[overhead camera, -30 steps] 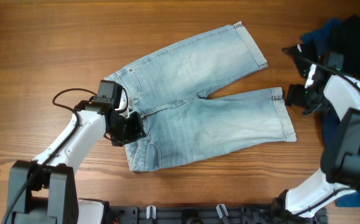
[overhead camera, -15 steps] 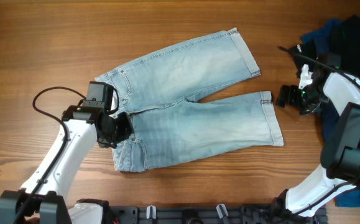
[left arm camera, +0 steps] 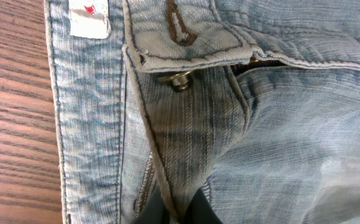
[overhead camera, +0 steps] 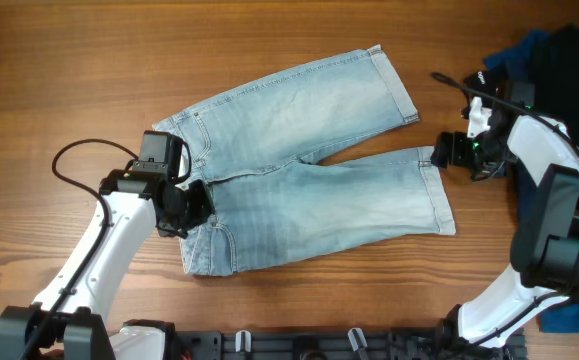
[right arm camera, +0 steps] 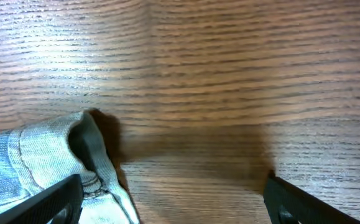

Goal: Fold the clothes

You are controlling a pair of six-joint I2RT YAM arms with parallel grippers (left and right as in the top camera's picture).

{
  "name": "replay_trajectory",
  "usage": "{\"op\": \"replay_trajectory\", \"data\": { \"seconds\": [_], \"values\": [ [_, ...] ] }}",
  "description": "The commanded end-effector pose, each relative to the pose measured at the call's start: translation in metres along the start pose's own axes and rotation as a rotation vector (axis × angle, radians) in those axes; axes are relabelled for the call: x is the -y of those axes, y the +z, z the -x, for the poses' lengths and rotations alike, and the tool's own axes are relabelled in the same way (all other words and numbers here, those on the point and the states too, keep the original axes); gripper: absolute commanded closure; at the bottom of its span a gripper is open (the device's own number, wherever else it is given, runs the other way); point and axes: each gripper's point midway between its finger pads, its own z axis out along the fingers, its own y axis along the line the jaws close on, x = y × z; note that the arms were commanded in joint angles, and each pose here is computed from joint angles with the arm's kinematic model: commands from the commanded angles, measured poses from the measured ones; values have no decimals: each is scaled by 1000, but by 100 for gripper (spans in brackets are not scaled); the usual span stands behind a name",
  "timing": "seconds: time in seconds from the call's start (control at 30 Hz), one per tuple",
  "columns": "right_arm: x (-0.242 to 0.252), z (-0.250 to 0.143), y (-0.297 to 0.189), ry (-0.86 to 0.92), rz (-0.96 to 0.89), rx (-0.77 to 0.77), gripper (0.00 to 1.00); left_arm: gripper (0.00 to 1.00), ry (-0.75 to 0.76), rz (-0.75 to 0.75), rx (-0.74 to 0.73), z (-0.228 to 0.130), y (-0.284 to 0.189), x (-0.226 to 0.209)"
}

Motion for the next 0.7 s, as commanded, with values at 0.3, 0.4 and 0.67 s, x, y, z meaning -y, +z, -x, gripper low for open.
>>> {"op": "replay_trajectory", "data": {
  "seconds": [0.3,0.4,0.67],
  "values": [
    [31,-6,2,31,-200,-47,4,96,-17,13,22,2,-3,-4],
    [31,-5,3,30,-200,-43,4,96,-17,13,22,2,-3,-4],
    [14,-7,5,29,-103,-47,4,96,-17,13,22,2,-3,-4]
  ]
}}
